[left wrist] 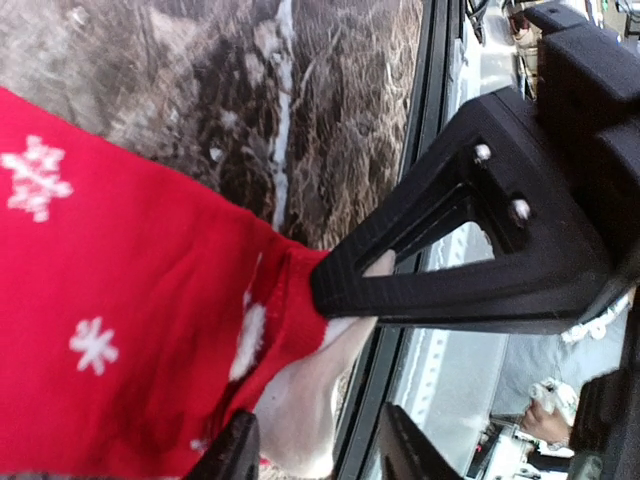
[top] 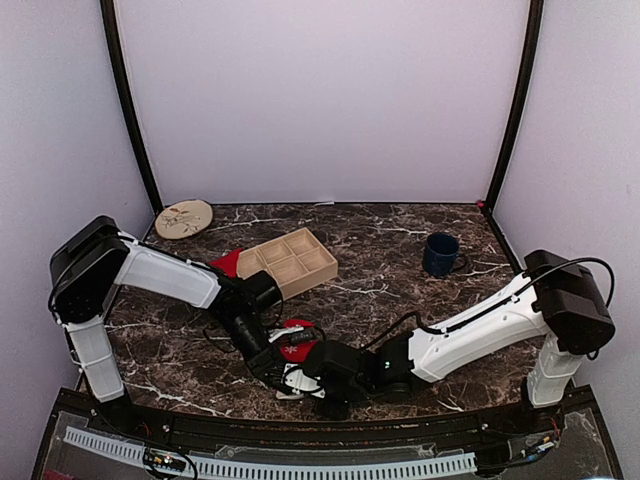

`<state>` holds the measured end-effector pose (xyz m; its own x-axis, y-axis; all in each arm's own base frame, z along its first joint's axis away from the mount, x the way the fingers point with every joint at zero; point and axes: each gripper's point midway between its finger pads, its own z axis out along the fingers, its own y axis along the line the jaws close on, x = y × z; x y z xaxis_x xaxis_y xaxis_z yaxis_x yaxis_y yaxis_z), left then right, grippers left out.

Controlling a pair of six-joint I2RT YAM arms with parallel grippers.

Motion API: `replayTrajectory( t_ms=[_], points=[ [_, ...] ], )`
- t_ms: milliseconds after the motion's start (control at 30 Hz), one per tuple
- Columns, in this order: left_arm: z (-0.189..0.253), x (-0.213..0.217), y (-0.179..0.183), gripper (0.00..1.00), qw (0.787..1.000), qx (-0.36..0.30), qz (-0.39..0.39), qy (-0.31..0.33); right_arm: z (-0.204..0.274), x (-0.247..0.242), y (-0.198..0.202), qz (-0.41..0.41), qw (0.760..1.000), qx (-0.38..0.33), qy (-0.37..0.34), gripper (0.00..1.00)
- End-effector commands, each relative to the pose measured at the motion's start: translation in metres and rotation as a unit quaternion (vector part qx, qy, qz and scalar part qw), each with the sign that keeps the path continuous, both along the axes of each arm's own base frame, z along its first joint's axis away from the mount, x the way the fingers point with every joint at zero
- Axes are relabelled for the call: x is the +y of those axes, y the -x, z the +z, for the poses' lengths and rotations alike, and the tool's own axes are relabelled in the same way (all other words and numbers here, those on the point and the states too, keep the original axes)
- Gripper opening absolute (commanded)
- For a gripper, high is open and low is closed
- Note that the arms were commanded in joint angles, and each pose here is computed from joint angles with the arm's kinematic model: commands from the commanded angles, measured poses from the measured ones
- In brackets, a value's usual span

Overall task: Roll the socks
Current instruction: Roll the sock at the center of the board.

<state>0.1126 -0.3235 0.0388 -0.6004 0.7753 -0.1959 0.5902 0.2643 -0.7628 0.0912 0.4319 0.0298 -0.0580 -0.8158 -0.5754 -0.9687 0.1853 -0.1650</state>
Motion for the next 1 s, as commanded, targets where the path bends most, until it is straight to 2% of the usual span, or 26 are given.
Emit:
replayTrajectory(
  t_ms=[0,300,533,733,967],
  points=[
    [0.014,-0.003,-0.020,0.46,0.997,-0.056,0.050,0.020,0.004,0.005,-0.002,-0.008,1.000,0.019,-0.009,0.00],
    [0.022,0.003,-0.045,0.47,0.980,-0.133,0.145,0.019,0.009,0.004,-0.002,-0.006,0.999,0.049,-0.017,0.00],
    [0.036,0.021,-0.064,0.47,0.949,-0.208,0.233,0.030,0.020,0.006,-0.008,-0.010,0.995,0.092,-0.029,0.00],
    [0.055,0.037,-0.073,0.46,0.920,-0.262,0.285,0.064,0.033,0.009,-0.014,-0.012,0.985,0.170,-0.038,0.00],
    [0.061,0.043,-0.071,0.44,0.900,-0.301,0.302,0.089,0.035,0.012,-0.017,-0.003,0.963,0.270,-0.022,0.00]
  ],
)
